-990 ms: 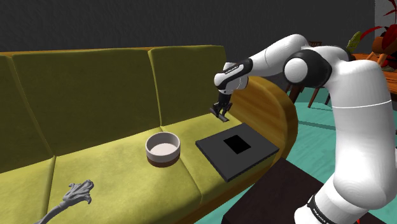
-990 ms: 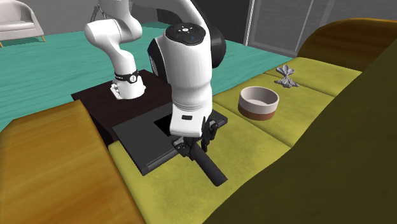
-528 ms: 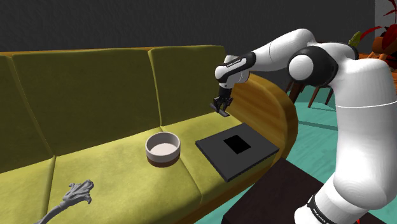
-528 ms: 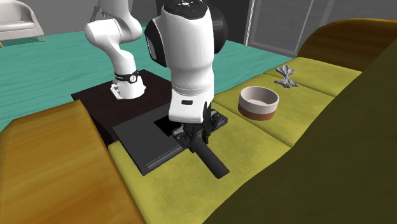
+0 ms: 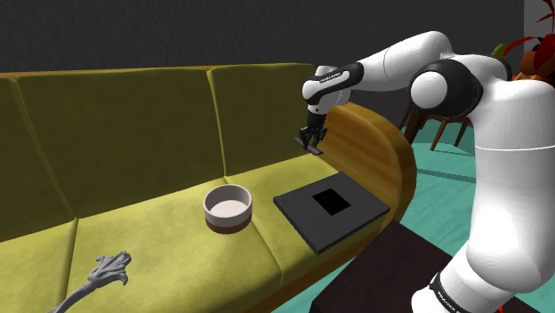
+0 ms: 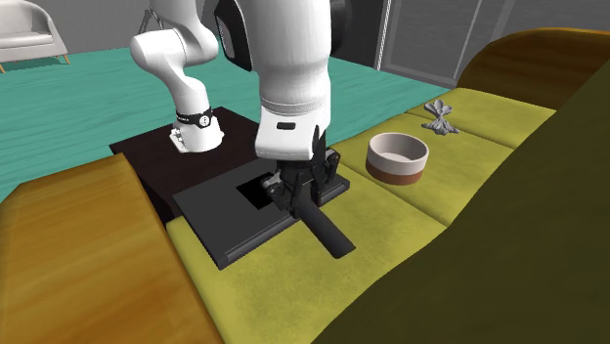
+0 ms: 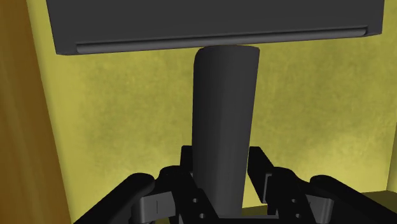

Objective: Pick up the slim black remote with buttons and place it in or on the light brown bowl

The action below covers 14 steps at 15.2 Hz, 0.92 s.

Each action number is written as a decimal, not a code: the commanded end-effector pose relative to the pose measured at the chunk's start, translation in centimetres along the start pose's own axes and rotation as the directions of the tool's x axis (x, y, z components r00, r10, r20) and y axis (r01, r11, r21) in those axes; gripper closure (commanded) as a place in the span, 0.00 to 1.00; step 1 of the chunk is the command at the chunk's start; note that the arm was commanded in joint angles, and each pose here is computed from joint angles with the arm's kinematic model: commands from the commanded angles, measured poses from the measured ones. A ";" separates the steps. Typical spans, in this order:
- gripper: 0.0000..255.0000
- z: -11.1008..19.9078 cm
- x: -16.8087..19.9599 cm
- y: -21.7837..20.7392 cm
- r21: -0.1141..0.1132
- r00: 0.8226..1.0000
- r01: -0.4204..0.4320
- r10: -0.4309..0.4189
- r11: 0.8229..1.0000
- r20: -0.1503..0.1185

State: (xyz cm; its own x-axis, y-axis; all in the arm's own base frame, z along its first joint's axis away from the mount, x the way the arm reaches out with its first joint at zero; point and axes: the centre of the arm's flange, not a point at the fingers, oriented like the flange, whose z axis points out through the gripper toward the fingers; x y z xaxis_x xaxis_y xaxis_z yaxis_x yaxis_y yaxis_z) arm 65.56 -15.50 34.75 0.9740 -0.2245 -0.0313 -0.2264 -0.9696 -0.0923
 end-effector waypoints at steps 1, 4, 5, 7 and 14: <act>1.00 -1.0 -0.1 -0.1 0.000 1.000 0.000 0.000 1.000 0.000; 1.00 -0.5 -1.3 -3.9 0.000 1.000 0.000 0.000 1.000 0.000; 1.00 -0.4 -1.7 -5.1 0.000 1.000 0.000 0.000 1.000 0.000; 1.00 -0.1 -2.4 -7.6 0.000 1.000 0.000 0.000 1.000 0.000; 1.00 1.0 -5.1 -16.4 0.000 1.000 0.000 0.000 1.000 0.000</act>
State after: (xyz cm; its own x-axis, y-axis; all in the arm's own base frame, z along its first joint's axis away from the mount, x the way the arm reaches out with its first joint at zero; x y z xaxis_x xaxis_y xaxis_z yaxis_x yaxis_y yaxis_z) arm 64.37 0.41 35.45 0.9743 -0.2232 -0.0317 -0.2252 -0.9699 -0.0922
